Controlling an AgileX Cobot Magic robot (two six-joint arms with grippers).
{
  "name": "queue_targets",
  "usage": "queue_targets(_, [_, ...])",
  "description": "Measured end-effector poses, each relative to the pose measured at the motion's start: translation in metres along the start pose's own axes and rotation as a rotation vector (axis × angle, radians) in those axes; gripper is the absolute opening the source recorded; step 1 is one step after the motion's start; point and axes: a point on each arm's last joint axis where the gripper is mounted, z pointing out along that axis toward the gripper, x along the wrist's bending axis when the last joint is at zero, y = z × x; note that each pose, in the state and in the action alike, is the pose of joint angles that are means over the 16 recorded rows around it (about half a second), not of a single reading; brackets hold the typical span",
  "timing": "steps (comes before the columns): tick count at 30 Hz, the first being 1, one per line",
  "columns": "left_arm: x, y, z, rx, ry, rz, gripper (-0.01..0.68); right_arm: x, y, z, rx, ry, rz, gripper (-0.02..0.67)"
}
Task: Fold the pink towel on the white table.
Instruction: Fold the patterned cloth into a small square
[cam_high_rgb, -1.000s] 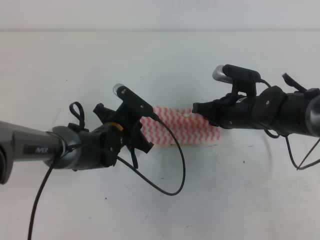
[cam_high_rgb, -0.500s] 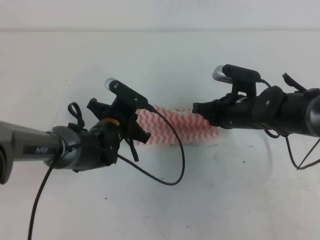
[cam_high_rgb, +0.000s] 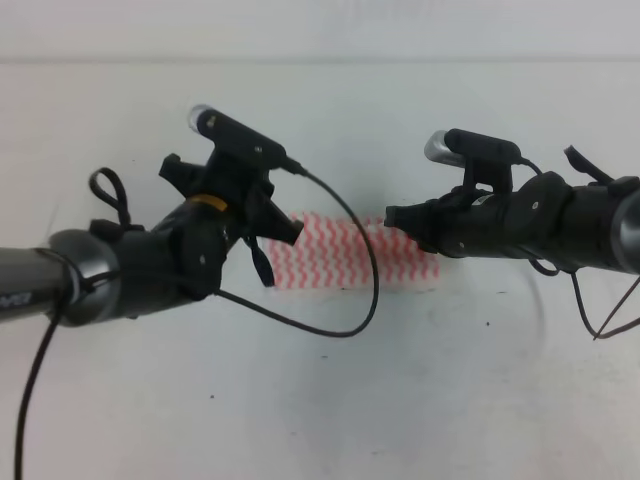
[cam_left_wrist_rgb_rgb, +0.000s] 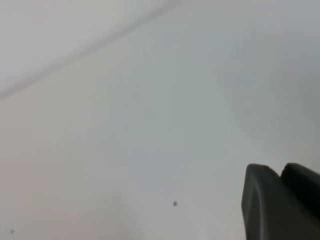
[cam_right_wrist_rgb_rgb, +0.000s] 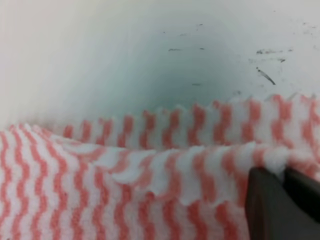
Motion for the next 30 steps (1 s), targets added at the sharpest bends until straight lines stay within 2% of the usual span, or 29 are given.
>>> queue_targets(7, [-0.005, 0.004, -0.006, 0.038, -0.067, -0.055, 0.026, 0.0, 0.0, 0.0, 0.001, -0.001, 0.0, -0.016])
queue_targets(15, [-0.016, -0.008, -0.003, 0.12, -0.137, -0.077, 0.002, 0.0, -0.001, 0.001, 0.002, -0.001, 0.0, -0.016])
queue_targets(30, [-0.021, -0.018, 0.001, 0.161, -0.161, -0.06, -0.003, 0.0, 0.0, 0.0, 0.001, -0.001, 0.0, -0.016])
